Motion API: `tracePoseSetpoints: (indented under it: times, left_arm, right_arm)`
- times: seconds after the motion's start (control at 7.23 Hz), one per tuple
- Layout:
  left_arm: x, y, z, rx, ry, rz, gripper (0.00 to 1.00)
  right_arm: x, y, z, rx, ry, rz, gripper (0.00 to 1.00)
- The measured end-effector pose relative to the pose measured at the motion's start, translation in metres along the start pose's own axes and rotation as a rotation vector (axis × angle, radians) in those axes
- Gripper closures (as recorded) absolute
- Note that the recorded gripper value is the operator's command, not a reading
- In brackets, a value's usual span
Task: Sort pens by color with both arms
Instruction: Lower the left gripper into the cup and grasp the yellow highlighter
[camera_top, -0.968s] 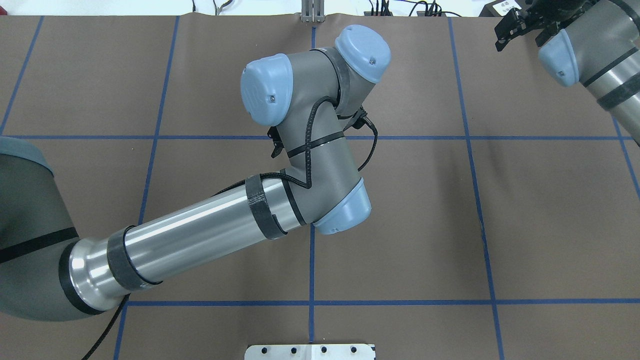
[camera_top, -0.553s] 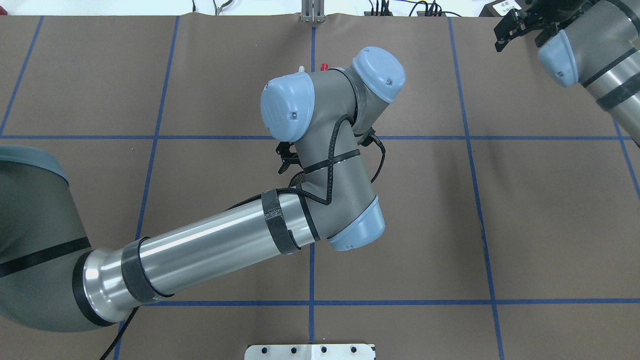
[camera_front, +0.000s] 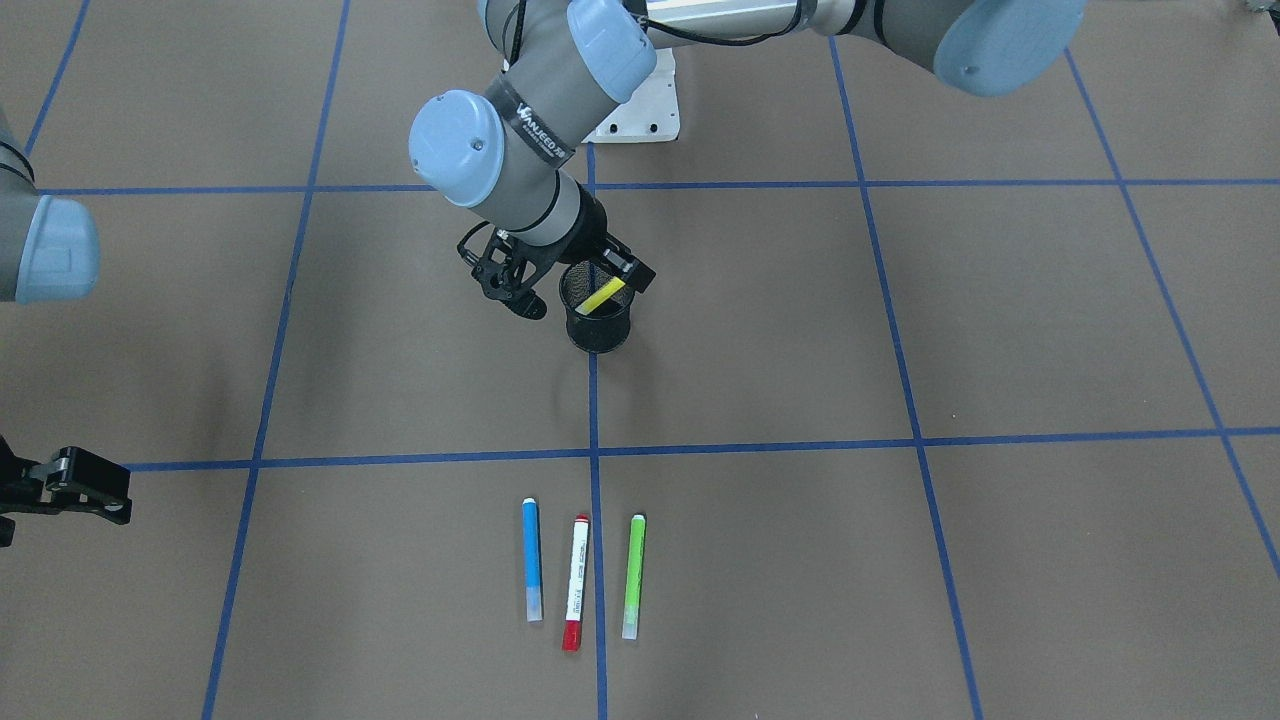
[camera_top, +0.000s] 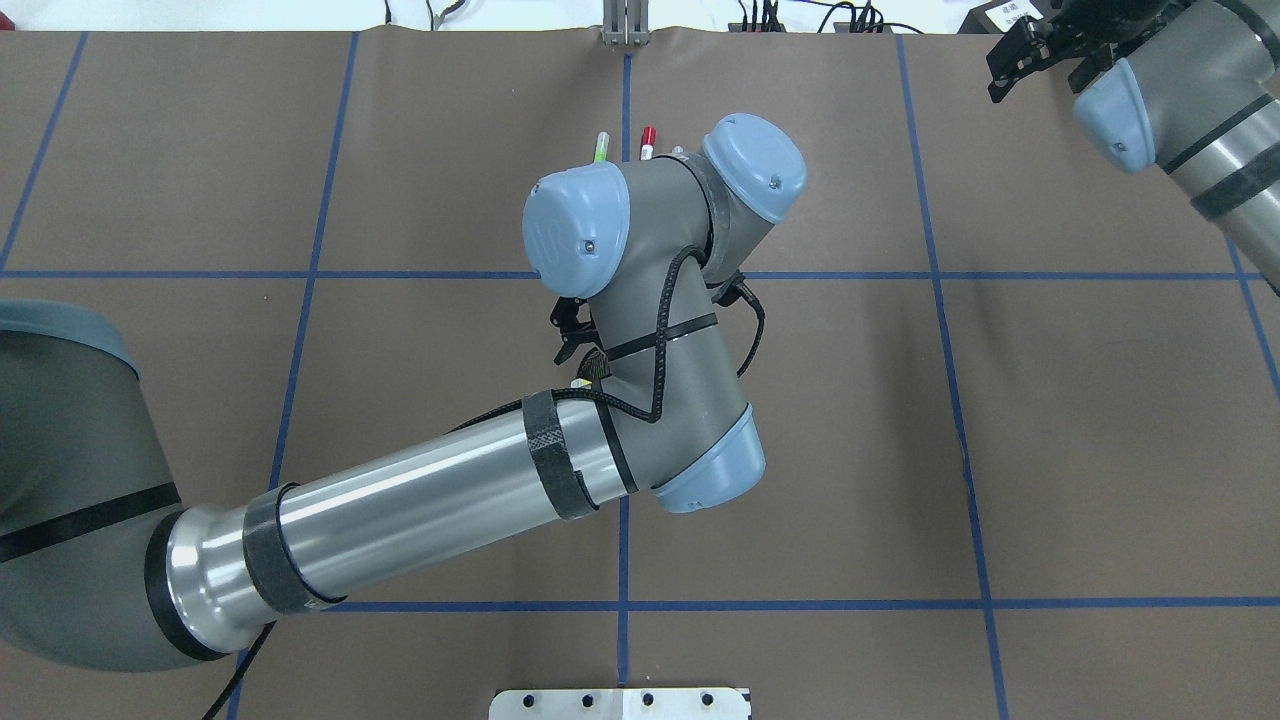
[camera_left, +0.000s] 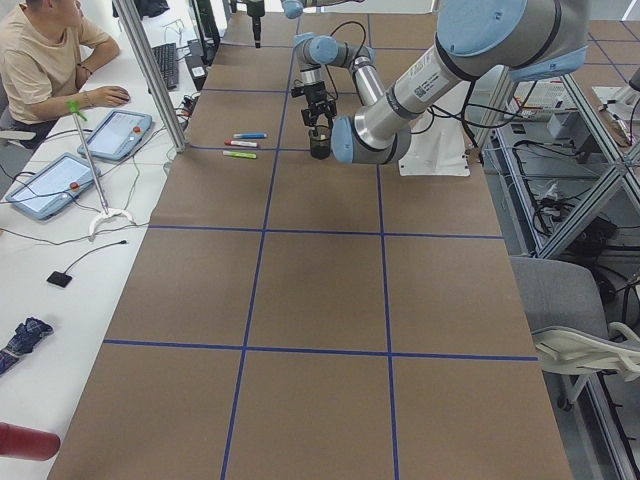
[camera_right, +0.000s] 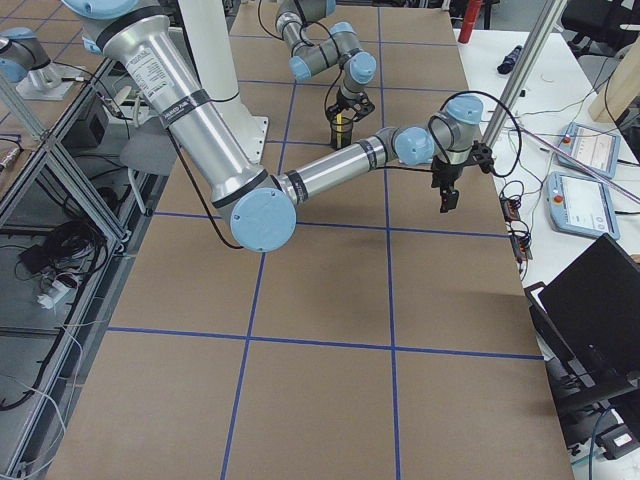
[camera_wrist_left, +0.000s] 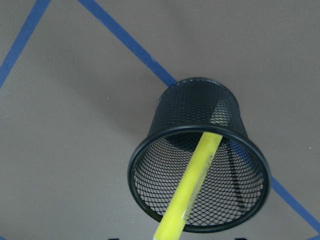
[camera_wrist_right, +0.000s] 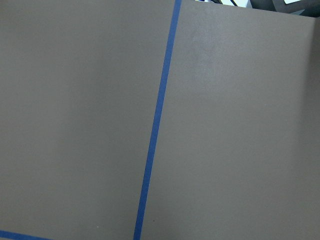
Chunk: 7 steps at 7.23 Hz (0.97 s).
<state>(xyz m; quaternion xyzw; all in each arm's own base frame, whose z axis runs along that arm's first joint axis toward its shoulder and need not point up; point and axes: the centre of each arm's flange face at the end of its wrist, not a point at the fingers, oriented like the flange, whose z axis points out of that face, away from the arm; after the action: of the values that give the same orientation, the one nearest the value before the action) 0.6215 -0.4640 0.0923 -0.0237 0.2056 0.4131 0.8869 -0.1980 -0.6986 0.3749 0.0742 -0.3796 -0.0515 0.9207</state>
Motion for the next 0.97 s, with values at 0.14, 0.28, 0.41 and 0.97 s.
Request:
tracePoseSetpoints:
  times: [0.14, 0.28, 0.41, 0.97]
  left_arm:
    - [0.0, 0.0, 0.002, -0.002, 0.0, -0.001, 0.28]
    - [0.0, 0.0, 0.003, -0.005, -0.001, -0.002, 0.28]
    - [-0.001, 0.001, 0.006, -0.007, -0.002, -0.003, 0.29]
    - [-0.004, 0.001, 0.012, -0.014, -0.004, -0.006, 0.41]
  right_arm:
    - [-0.001, 0.0, 0.0, 0.0, 0.0, -0.001, 0.01]
    - [-0.001, 0.0, 0.0, 0.001, 0.0, -0.001, 0.01]
    - [-0.001, -0.001, 0.0, 0.001, 0.0, -0.001, 0.01]
    - [-0.002, -0.001, -0.001, 0.003, 0.0, -0.002, 0.01]
